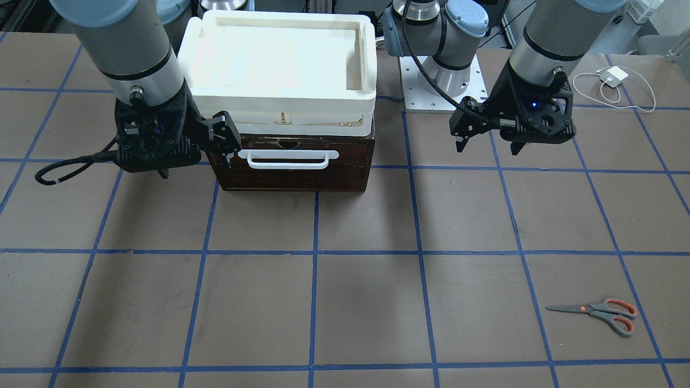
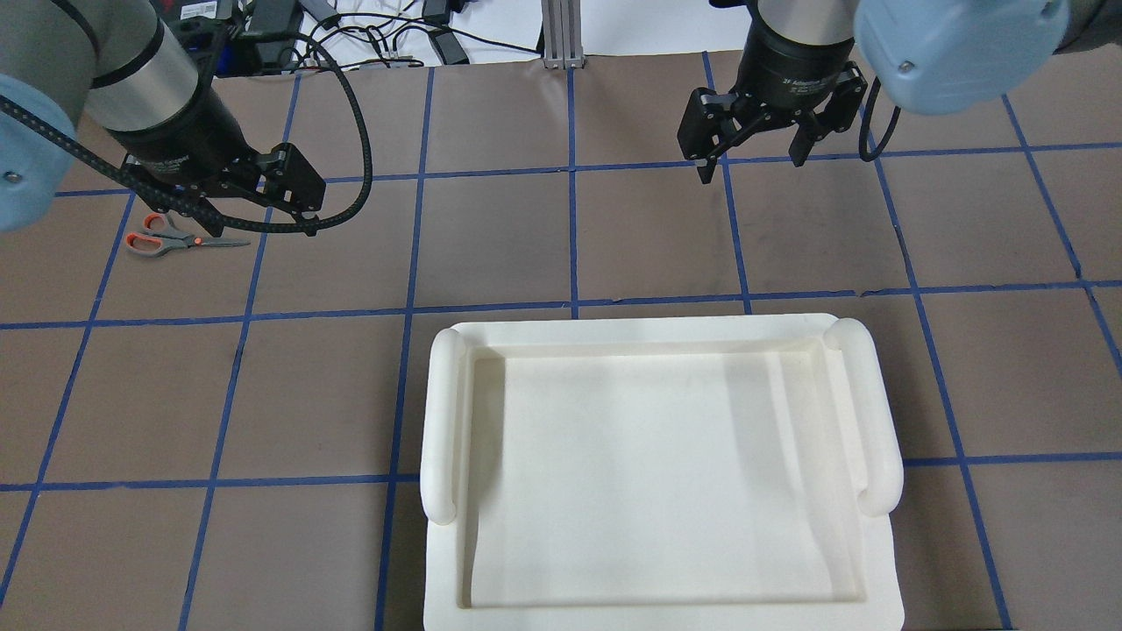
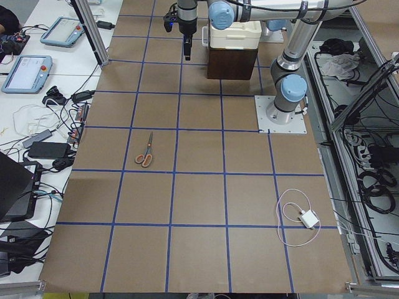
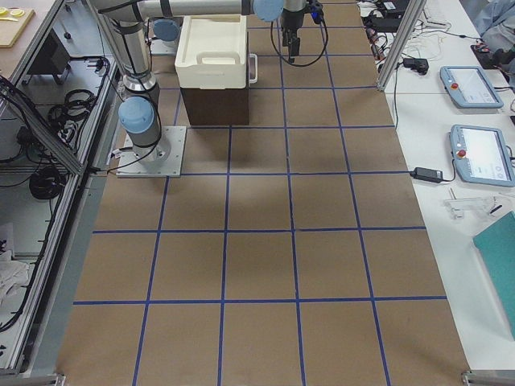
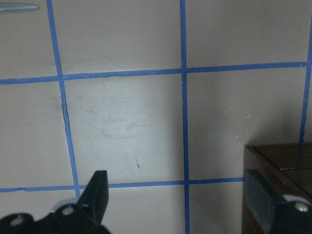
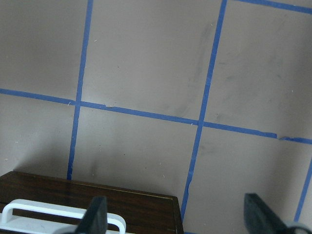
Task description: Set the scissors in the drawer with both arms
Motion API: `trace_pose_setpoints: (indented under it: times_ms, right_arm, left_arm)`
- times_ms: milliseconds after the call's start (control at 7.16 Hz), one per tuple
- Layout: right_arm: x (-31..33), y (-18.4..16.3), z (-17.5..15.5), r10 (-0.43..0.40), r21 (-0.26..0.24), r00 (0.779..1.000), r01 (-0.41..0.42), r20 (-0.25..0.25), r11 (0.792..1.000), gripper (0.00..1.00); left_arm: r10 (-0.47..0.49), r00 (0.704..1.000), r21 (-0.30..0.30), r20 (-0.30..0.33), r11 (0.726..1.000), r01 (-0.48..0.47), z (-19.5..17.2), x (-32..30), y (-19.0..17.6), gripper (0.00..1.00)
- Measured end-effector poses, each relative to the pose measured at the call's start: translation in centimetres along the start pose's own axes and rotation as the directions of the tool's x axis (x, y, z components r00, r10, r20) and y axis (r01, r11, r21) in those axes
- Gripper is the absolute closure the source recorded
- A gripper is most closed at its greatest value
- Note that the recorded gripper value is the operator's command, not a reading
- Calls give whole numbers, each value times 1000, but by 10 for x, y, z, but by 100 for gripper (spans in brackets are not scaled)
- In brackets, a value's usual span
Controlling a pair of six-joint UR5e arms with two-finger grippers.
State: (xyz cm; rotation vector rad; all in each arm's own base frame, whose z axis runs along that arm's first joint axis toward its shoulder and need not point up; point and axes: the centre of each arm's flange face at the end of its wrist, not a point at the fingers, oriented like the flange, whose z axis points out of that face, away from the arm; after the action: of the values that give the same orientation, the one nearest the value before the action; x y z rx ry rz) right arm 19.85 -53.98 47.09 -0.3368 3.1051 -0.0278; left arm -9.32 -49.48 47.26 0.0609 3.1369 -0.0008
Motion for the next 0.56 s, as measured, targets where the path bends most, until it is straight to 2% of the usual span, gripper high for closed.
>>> trace_pose_setpoints:
  times_ms: [140, 279, 559]
  right_arm:
    - [-13, -6, 10, -94, 1, 996, 94, 4, 996, 0]
    - [-26, -11, 22, -207, -9, 978, 207, 8, 978, 0]
    - [-57, -12, 40, -404, -28, 914, 405, 33, 914, 0]
  left_arm:
    - [2, 1000, -3, 8, 1000, -2, 2, -3, -2, 0]
    - [-8, 1000, -8, 15, 1000, 8, 4, -13, -4, 0]
    - [2, 1000, -18, 15, 1000, -1, 8, -52, -10, 0]
